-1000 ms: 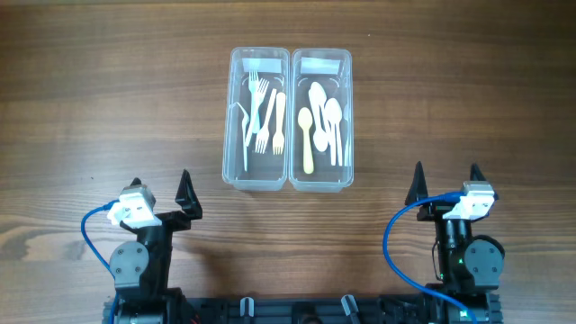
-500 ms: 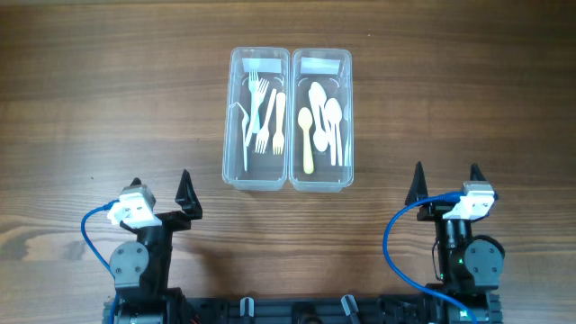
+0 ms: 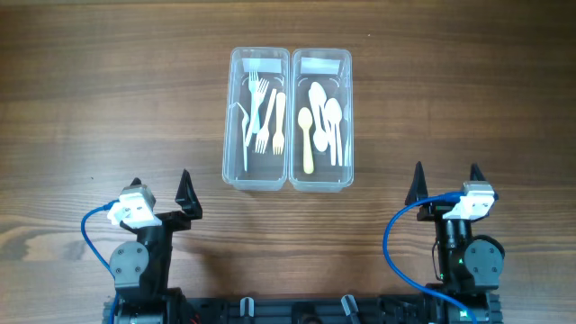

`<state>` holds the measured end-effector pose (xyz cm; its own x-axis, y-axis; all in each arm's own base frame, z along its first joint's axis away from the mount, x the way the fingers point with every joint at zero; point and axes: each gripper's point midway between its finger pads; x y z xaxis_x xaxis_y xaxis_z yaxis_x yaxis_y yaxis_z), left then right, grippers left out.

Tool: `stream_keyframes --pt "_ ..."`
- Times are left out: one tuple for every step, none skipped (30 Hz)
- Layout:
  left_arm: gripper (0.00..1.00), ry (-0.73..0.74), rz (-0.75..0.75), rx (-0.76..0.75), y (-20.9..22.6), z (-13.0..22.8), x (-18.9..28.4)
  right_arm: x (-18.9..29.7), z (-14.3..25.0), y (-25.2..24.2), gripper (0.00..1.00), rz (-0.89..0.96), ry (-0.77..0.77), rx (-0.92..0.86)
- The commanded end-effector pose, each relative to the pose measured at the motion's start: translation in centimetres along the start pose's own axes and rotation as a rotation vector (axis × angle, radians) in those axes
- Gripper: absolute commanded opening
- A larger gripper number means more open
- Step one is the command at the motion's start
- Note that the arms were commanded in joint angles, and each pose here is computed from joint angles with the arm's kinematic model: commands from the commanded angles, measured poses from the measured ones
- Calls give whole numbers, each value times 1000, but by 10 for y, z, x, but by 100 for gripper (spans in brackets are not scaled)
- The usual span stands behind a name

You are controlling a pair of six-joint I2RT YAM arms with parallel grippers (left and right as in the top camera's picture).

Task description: Pack container

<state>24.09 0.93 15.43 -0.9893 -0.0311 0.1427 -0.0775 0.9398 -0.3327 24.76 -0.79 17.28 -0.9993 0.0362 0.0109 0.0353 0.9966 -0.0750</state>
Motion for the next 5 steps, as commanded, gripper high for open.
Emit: stream_keyframes --pt "100 -7 3 -22 1 0 0 0 -1 2 100 -11 -7 12" --pt "100 -7 3 -22 1 0 0 0 -1 2 100 -12 -7 12" --pt "100 -7 3 -22 1 0 0 0 -1 2 100 -11 -7 12" --pt "100 -7 3 -22 1 0 0 0 -1 2 100 -12 -7 12" --pt "100 -7 3 -22 1 0 0 0 -1 2 100 -11 -7 12"
Point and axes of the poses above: each gripper's point midway between its finger pads, its own x axis back along the fingers, its own y axis along the line the jaws close on, z = x × y, and after that the axes turned 5 degrees about x, right-handed
